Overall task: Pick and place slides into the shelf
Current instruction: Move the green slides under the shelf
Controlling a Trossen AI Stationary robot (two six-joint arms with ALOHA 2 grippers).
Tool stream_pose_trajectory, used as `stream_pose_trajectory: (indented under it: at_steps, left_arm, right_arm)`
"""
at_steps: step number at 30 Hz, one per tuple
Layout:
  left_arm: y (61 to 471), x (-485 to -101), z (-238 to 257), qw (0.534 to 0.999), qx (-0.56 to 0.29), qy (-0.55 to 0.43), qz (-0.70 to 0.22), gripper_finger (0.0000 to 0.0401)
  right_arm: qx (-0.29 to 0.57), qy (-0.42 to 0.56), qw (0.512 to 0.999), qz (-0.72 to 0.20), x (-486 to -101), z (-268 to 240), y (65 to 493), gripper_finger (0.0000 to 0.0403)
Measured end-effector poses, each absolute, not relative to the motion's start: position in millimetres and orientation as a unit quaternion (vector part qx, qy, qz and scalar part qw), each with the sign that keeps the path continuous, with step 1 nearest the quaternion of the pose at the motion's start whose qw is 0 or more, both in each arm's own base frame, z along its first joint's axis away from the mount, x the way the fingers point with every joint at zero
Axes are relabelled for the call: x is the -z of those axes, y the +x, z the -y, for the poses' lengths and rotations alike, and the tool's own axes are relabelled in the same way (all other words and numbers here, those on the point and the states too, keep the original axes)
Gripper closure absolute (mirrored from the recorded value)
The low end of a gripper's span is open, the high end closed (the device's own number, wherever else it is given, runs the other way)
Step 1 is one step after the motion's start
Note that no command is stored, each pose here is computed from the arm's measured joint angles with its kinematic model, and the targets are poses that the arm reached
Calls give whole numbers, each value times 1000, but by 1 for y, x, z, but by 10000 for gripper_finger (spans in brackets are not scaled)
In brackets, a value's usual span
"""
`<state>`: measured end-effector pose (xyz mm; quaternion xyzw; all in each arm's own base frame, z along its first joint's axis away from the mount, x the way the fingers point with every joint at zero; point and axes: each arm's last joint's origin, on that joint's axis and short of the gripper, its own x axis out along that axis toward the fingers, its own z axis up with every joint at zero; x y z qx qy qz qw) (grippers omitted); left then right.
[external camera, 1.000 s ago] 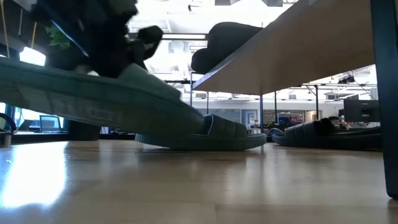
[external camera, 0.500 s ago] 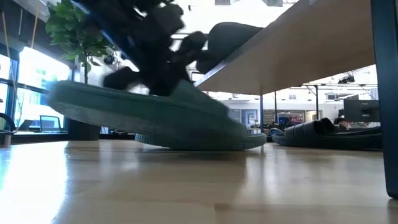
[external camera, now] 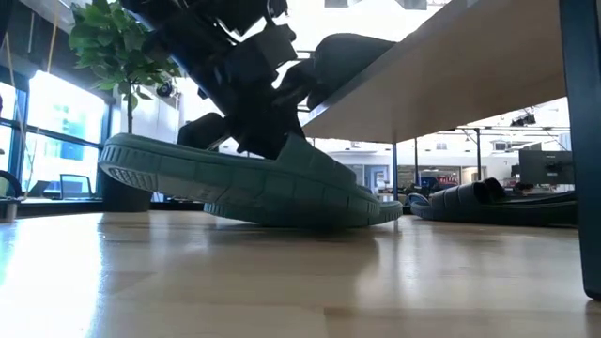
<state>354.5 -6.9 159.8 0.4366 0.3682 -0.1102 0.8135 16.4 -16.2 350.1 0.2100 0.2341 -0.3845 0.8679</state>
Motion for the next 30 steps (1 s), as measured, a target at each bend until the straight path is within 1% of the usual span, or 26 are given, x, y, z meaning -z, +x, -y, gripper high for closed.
stream_pose_trajectory:
  at_steps: [12,18,22,25,30]
  left_arm:
    - [354,-159,6,814,104,429,-376,290]
    - [350,-157,7,793,72,446,-408,244]
    - [346,-158,15,775,65,463,-425,228]
    - [344,-162,26,773,69,471,-419,223]
    - [337,-177,38,772,45,482,-412,222]
  right_arm:
    - [385,210,868,-234,-350,16,16,315]
    - [385,210,868,-234,-350,16,16,315]
    - [385,210,868,-235,-350,16,16,315]
    - [385,210,868,-235,-350,16,16,315]
    - [385,210,868,-234,-350,16,16,315]
